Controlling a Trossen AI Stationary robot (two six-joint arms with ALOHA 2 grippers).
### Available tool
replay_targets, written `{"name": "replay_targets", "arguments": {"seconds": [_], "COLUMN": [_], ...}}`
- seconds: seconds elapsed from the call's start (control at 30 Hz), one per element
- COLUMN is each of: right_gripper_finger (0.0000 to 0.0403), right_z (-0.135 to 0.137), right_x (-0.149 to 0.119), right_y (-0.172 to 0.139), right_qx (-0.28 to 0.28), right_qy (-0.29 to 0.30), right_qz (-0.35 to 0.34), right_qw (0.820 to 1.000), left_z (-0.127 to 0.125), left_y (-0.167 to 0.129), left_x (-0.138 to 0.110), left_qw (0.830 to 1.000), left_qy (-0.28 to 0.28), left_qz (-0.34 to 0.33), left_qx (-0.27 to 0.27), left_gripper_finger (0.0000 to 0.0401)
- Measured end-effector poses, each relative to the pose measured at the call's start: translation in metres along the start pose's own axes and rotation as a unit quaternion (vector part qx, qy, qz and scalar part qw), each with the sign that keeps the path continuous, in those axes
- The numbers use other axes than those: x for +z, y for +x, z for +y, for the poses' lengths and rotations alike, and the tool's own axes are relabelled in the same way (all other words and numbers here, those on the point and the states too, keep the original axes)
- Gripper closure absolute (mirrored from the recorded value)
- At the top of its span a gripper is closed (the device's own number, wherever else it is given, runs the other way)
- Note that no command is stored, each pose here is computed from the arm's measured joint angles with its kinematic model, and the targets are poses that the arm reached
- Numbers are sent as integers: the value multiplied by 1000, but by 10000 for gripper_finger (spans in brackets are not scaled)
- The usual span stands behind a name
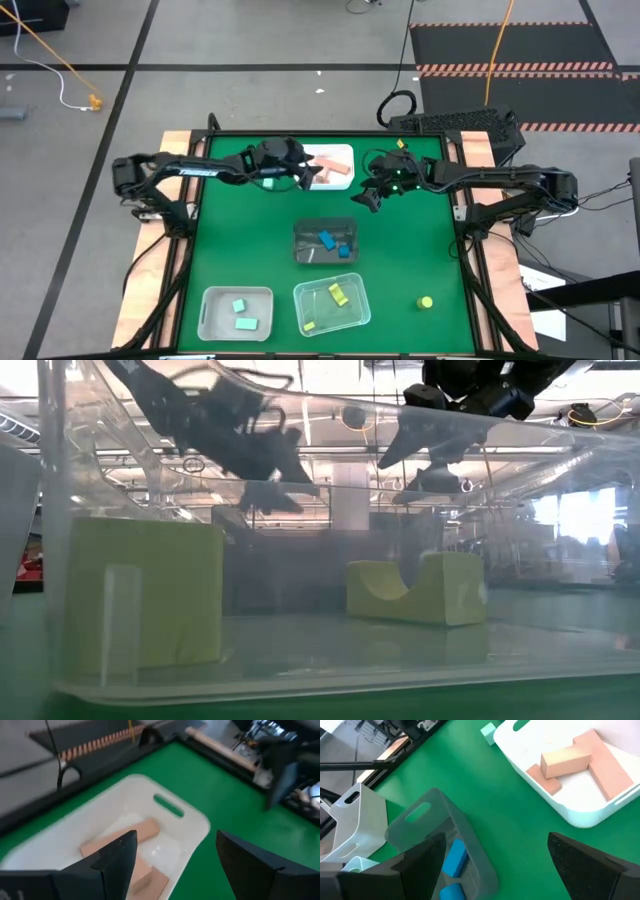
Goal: Sort & place blocks by color
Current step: Put the blue block into the black bin
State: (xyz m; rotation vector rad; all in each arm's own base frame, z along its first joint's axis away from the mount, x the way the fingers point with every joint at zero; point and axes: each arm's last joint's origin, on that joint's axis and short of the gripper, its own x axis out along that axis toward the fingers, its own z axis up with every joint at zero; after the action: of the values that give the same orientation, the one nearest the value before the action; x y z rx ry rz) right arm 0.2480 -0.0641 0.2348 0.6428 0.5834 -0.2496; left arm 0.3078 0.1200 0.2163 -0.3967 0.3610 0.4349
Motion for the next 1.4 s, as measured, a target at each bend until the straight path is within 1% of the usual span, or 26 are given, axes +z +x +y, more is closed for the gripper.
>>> {"name": "replay_targets", "arguments": {"seconds": [0.07,0.1,0.2,0.3,0.43,0.53,0.6,0.73,0.83,0.87,0.97,1.0,1.07,1.13,1.27,1.4], "right_gripper_finger": [65,65,65,65,65,65,65,65,65,65,65,65,65,65,65,65], "right_z": [0,0,0,-1,-2,-2,-3,-4,-3,-3,-3,-3,-3,-3,-3,-3], "right_x": [0,1,2,2,3,3,3,4,4,4,4,4,4,4,4,4], "right_y": [1,1,1,1,1,1,1,0,0,0,0,0,0,0,0,0], "right_qx": [5,8,1,-13,-25,-26,-28,-29,-29,-29,-29,-29,-29,-29,-29,-29], "right_qy": [-8,-11,-15,-24,-28,-29,-30,-30,-30,-30,-30,-30,-30,-30,-30,-30], "right_qz": [-10,-15,-25,-32,-39,-39,-40,-41,-41,-41,-41,-41,-41,-41,-41,-41], "right_qw": [1000,1000,1000,999,999,998,998,998,998,998,998,998,998,998,998,998], "left_z": [-3,-3,-2,3,10,18,26,44,61,66,78,81,86,89,93,95], "left_y": [-12,-18,-34,-48,-61,-66,-69,-71,-70,-70,-66,-64,-60,-55,-46,-40], "left_x": [9,11,13,7,-8,-18,-22,-29,-31,-32,-34,-37,-40,-45,-53,-53], "left_qw": [1000,1000,998,992,975,958,945,910,887,879,864,858,854,847,845,852], "left_qy": [18,28,50,50,45,18,-9,-83,-156,-176,-226,-235,-245,-242,-225,-211], "left_qz": [-12,-8,13,60,144,197,214,226,217,220,226,237,247,263,282,275], "left_qx": [-2,3,42,103,164,206,249,337,378,386,390,390,388,393,395,392], "left_gripper_finger": [139,142,151,158,167,174,179,192,205,209,223,228,236,243,248,245]}}
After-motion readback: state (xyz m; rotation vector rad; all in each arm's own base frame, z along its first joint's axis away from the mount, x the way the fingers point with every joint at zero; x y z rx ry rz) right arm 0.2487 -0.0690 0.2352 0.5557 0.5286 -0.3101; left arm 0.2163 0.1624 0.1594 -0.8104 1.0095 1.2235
